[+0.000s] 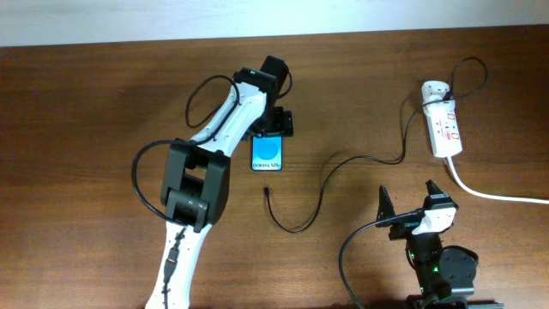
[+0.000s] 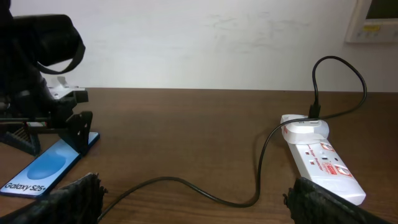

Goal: Plug charger to phone and switch on socket
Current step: 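Move the left gripper over the blue phone and lower onto it, then close the left gripper on the phone's long edges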

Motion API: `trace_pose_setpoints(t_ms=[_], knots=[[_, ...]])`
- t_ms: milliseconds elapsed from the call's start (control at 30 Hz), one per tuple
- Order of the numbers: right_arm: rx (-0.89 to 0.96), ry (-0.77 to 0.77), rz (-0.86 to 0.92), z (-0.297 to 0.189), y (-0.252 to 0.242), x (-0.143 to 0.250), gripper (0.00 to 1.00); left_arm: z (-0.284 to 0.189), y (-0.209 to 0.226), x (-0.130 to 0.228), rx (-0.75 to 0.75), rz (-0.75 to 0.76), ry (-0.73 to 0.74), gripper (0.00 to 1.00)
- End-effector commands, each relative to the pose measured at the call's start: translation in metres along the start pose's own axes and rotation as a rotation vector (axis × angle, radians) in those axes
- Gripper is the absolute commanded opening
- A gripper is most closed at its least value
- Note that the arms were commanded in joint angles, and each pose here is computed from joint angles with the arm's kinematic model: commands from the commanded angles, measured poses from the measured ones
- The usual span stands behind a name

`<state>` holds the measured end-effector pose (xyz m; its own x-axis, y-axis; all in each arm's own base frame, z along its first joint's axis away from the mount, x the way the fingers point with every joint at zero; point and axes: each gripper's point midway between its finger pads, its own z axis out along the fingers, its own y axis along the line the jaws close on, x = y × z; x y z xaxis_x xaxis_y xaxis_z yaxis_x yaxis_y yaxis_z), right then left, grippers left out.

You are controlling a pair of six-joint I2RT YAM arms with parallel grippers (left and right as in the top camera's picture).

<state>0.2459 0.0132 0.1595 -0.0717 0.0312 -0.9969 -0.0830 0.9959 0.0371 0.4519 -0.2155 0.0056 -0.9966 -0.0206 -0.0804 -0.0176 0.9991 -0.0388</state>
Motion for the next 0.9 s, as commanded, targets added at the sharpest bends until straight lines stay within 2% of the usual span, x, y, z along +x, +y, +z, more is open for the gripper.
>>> trace_pose_setpoints(t_ms=[0,67,400,867], knots=[[0.007,0.005,0.01,0.0,-0.002,0.003,0.98,0.01,-0.009,0.005,-0.029,0.033,0.0,0.99],[0.007,0.005,0.009,0.0,-0.002,0.003,0.98,0.01,-0.007,0.005,-0.075,0.046,-0.02,0.99],[0.007,0.005,0.009,0.0,-0.002,0.003,0.98,0.009,0.008,0.012,-0.097,0.02,0.032,0.99],[0.007,0.005,0.01,0.0,-0.002,0.003,0.98,0.01,-0.001,0.018,-0.022,0.013,0.075,0.99]])
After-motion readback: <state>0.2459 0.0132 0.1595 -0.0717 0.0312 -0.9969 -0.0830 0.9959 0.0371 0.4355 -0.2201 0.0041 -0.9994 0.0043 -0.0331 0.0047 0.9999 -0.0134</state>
